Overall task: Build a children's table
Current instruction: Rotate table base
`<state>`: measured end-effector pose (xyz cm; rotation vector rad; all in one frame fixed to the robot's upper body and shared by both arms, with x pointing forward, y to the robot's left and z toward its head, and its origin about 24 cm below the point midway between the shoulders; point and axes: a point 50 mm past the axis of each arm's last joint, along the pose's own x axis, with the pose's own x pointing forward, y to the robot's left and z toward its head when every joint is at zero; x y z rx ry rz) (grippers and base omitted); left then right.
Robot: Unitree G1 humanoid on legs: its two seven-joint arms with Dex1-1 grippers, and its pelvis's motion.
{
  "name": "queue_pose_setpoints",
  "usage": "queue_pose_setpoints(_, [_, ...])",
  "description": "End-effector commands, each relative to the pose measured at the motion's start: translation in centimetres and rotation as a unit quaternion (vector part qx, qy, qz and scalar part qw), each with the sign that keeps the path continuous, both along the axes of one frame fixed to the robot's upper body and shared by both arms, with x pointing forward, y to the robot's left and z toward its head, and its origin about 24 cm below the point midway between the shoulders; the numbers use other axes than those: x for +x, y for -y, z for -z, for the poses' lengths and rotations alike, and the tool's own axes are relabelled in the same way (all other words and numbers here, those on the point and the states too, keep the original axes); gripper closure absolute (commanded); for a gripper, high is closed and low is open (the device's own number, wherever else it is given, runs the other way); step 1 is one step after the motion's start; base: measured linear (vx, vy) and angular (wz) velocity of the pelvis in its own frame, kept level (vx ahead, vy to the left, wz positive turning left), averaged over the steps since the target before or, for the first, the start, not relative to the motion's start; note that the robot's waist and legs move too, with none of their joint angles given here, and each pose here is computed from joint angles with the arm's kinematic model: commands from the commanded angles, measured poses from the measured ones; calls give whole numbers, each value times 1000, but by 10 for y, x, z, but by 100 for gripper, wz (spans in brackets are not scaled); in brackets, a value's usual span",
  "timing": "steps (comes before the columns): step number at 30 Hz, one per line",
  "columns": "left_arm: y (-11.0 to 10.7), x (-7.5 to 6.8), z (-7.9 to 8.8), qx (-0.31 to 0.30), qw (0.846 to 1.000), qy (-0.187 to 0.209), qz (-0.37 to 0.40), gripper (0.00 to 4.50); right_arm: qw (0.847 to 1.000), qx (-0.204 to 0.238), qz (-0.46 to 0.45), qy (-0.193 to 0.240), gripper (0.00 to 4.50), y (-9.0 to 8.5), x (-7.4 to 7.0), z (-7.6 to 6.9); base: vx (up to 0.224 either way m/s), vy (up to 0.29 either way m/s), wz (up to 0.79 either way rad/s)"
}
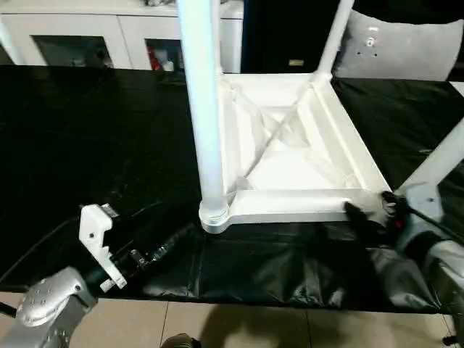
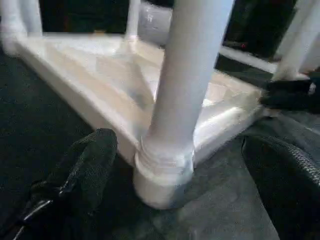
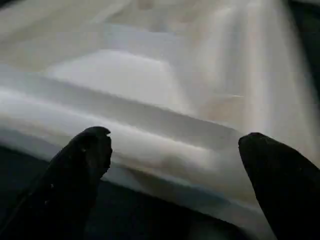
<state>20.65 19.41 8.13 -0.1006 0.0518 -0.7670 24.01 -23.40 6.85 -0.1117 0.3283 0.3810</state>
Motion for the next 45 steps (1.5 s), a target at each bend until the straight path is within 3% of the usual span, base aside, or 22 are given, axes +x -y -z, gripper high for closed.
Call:
queue_pose_setpoints(1, [-2, 5, -2, 3, 1000, 4, 9, 5, 999, 11, -37, -14, 0, -12, -2, -2, 0, 0, 0])
queue_pose_setpoints(10, [4, 24, -8, 7, 997, -3, 74, 5, 995, 7, -85, -60, 0, -13, -18, -1, 0, 0, 0])
queue_pose_setpoints(18, [34, 61, -13, 41, 988, 22, 146, 5, 991, -31, -79, -101, 0, -9, -22, 9, 0, 0, 0])
queue_pose_setpoints(27, [74, 88, -29, -4, 975, 53, 217, 5, 989, -62, -10, -134, 0, 8, -20, 21, 0, 0, 0])
queue_pose_setpoints(31, [96, 84, -38, -43, 963, 56, 259, 5, 986, -86, 25, -140, 0, 19, -20, 27, 0, 0, 0])
queue_pose_setpoints(35, [106, 74, -39, -66, 953, 40, 293, 5, 987, -80, 36, -134, 0, 22, -18, 28, 0, 0, 0])
queue_pose_setpoints(36, [110, 63, -39, -76, 940, 25, 332, 5, 988, -80, 36, -128, 0, 22, -16, 28, 0, 0, 0])
queue_pose_setpoints(38, [112, 58, -39, -80, 934, 19, 347, 5, 988, -79, 37, -123, 0, 21, -14, 29, 0, 0, 0])
queue_pose_setpoints(40, [115, 45, -37, -85, 922, 1, 377, 5, 992, -78, 24, -100, 0, 16, -3, 28, 0, 0, 0])
queue_pose_setpoints(45, [123, 37, -35, -94, 919, -6, 382, 5, 996, -66, -8, -64, 0, 0, 18, 26, 0, 0, 0])
